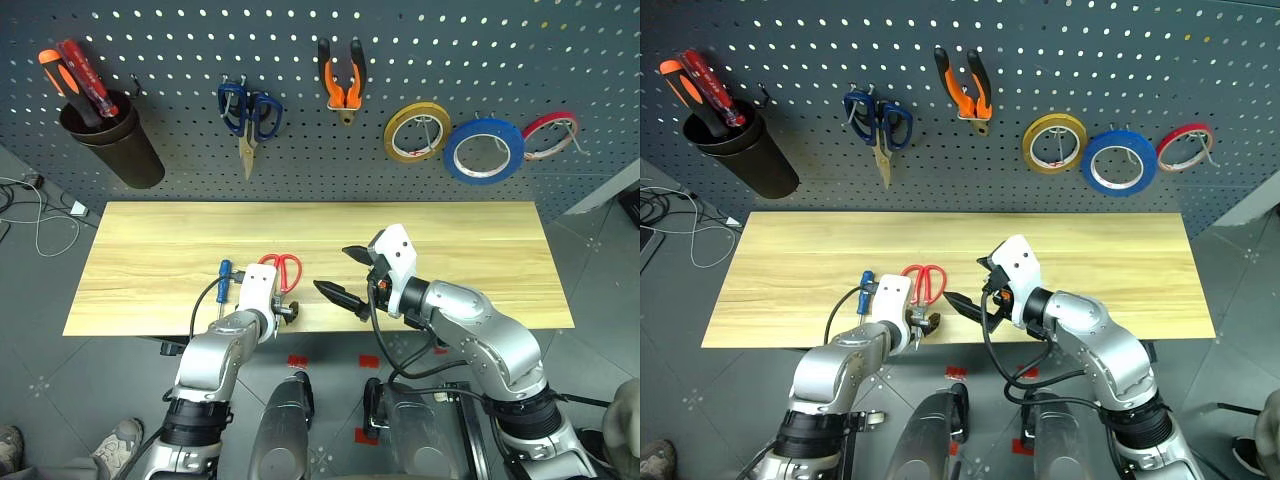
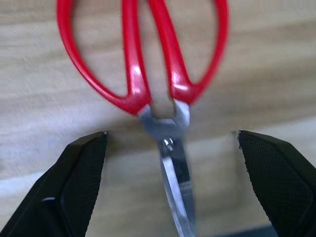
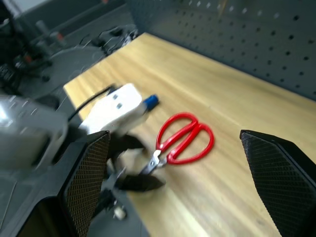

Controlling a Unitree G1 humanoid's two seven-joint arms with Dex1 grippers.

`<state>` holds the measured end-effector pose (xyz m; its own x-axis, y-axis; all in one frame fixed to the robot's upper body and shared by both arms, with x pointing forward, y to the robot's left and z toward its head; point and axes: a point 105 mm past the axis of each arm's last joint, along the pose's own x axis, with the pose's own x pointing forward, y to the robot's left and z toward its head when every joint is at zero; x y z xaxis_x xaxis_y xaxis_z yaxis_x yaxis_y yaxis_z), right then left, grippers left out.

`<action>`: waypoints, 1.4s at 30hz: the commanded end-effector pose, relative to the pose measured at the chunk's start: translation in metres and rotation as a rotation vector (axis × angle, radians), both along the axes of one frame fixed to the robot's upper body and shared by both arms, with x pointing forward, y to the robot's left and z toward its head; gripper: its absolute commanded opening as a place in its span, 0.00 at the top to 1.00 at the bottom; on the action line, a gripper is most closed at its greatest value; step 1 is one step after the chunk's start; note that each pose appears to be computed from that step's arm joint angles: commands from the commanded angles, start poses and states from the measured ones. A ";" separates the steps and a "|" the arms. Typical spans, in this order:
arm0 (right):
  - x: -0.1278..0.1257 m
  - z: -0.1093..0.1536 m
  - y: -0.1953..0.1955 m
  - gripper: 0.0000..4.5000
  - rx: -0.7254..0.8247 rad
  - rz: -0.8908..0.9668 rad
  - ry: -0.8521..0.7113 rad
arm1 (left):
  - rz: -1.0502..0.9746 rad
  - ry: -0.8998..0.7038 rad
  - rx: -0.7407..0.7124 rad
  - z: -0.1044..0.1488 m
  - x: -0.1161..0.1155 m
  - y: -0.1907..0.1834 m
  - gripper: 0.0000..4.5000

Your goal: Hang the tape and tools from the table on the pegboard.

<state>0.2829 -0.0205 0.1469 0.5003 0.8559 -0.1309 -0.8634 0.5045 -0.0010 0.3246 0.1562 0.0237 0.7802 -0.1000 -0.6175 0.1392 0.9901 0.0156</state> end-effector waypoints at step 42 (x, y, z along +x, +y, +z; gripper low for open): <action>0.024 0.084 -0.066 0.00 -0.086 -0.319 -0.556 | -0.114 -0.952 0.389 0.162 -0.051 0.038 0.93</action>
